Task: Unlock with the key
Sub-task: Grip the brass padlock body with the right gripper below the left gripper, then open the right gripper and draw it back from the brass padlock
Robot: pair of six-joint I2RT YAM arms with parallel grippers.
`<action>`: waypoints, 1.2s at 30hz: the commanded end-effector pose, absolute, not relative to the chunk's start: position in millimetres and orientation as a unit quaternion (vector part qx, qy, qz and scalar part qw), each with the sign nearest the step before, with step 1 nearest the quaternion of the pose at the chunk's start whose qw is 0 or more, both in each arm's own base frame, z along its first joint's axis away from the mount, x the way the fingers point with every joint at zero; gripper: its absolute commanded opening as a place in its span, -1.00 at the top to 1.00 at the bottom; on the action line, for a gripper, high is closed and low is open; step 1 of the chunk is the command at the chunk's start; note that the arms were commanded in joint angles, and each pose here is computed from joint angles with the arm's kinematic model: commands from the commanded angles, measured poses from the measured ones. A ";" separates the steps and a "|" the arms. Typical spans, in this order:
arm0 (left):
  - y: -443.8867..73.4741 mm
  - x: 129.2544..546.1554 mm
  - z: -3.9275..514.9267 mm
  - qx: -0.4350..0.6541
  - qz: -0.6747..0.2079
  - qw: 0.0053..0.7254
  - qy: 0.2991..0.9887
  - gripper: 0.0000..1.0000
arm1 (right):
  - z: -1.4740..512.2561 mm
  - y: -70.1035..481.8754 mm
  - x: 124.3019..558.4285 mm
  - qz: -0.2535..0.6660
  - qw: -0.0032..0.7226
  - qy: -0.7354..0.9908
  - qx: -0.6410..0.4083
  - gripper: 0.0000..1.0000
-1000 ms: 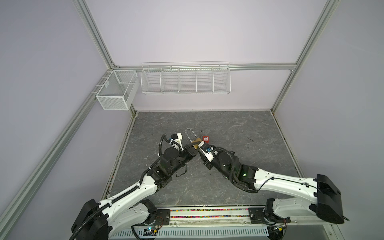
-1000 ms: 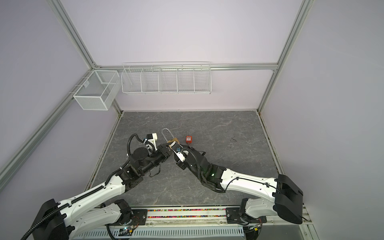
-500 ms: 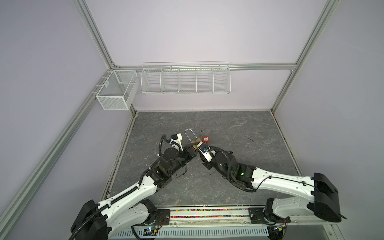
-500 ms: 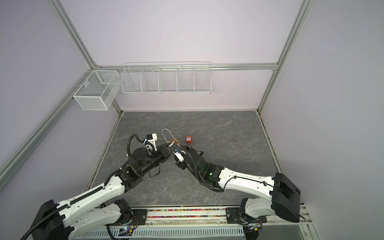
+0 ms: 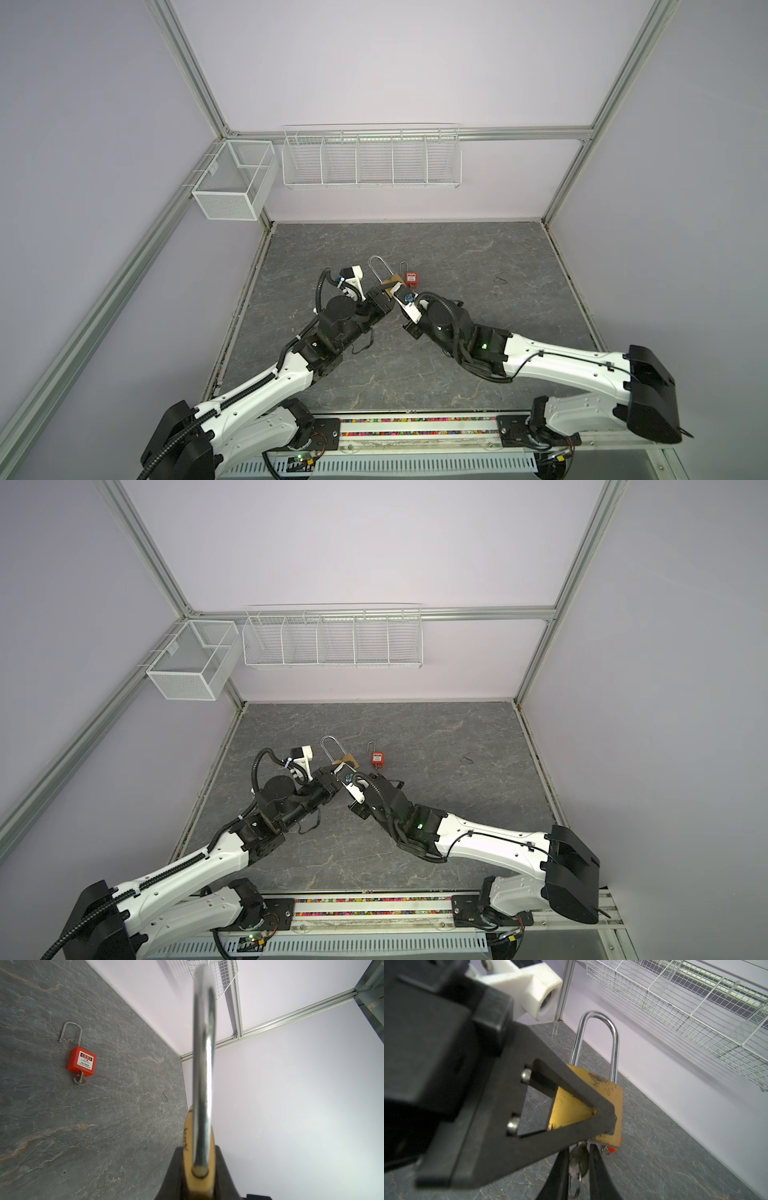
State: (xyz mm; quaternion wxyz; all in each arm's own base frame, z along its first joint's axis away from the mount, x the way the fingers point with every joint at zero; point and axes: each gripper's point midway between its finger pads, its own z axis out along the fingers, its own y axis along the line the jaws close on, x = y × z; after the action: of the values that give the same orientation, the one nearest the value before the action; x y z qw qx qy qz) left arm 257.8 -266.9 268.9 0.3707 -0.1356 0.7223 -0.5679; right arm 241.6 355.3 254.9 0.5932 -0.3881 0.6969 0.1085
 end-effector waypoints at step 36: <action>-259.4 245.3 305.4 -0.001 -0.563 0.490 0.665 1.00 | 276.7 302.1 229.0 0.167 0.601 0.713 -0.321 -0.09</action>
State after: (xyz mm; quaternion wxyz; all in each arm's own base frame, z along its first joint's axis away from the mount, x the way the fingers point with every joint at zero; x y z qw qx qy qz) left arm 253.9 -259.5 267.9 0.4425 -0.0600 0.7081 -0.5469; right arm 229.1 319.8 275.3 0.5910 -0.3418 0.7099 0.1729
